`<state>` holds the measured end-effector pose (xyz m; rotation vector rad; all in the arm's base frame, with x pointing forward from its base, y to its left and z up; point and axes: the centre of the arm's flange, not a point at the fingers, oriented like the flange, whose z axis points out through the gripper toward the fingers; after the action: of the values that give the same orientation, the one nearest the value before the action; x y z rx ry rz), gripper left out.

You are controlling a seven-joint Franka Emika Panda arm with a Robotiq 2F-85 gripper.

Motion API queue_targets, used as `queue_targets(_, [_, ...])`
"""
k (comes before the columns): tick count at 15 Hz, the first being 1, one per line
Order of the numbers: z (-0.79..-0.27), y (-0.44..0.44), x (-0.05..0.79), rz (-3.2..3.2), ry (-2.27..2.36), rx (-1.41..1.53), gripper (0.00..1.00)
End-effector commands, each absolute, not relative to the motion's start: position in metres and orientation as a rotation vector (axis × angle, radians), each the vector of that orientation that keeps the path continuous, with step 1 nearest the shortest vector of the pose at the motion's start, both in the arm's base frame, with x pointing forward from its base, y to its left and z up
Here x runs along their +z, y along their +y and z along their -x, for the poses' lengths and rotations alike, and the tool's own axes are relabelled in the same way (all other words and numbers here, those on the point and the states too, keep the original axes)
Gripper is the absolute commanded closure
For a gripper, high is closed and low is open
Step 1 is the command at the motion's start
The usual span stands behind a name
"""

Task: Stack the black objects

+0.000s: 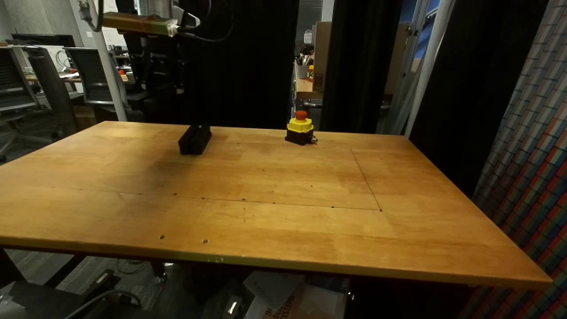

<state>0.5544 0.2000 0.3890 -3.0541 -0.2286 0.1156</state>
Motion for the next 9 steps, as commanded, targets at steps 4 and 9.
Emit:
queue_targets(4, [-0.628, 0.224, 0.366, 2.988, -0.555, 0.196, 0.55])
queue_targets(9, [-0.654, 0.232, 0.345, 2.963, -0.709, 0.233, 0.55])
